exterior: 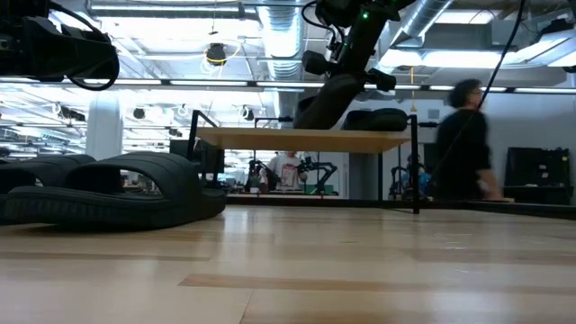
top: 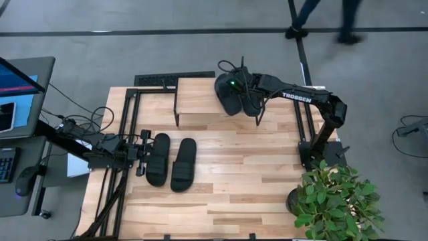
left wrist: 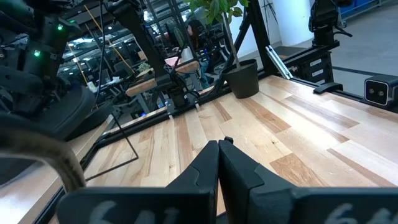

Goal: Pick and place slides into the shelf
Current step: Put the right black slide on the shelf

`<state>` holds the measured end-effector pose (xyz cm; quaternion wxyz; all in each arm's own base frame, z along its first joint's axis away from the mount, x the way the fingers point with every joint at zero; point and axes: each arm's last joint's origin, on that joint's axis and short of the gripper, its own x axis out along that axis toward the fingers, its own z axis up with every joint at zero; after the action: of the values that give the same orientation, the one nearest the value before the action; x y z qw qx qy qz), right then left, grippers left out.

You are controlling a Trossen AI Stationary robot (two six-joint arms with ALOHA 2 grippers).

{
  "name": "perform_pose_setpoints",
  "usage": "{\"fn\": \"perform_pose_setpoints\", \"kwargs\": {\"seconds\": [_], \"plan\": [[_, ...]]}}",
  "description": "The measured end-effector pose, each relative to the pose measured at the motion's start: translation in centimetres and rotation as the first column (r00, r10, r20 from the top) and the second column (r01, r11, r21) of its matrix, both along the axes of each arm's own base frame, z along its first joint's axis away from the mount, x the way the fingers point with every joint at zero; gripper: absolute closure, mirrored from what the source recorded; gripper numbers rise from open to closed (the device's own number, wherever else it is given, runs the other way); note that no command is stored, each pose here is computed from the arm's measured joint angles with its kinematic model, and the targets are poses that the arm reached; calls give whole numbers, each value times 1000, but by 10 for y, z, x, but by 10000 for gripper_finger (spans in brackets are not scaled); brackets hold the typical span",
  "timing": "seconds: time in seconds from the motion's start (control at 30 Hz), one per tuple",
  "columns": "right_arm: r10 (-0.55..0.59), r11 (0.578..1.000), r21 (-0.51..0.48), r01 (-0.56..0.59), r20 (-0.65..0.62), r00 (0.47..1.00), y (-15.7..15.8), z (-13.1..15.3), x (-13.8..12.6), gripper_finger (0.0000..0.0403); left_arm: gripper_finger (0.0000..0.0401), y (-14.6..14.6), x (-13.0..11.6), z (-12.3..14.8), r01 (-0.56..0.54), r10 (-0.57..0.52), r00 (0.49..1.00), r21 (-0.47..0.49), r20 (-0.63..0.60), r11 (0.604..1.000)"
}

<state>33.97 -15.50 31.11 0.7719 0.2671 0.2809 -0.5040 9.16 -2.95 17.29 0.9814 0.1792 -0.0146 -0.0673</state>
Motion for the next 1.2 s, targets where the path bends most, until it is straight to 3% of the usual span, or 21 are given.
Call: {"fn": "perform_pose_setpoints", "kwargs": {"seconds": [1.2], "plan": [[33,999,7,-33,-6,999,1,0,1,346,401,0,0,0,0,0,1000,0,0,1000]]}}
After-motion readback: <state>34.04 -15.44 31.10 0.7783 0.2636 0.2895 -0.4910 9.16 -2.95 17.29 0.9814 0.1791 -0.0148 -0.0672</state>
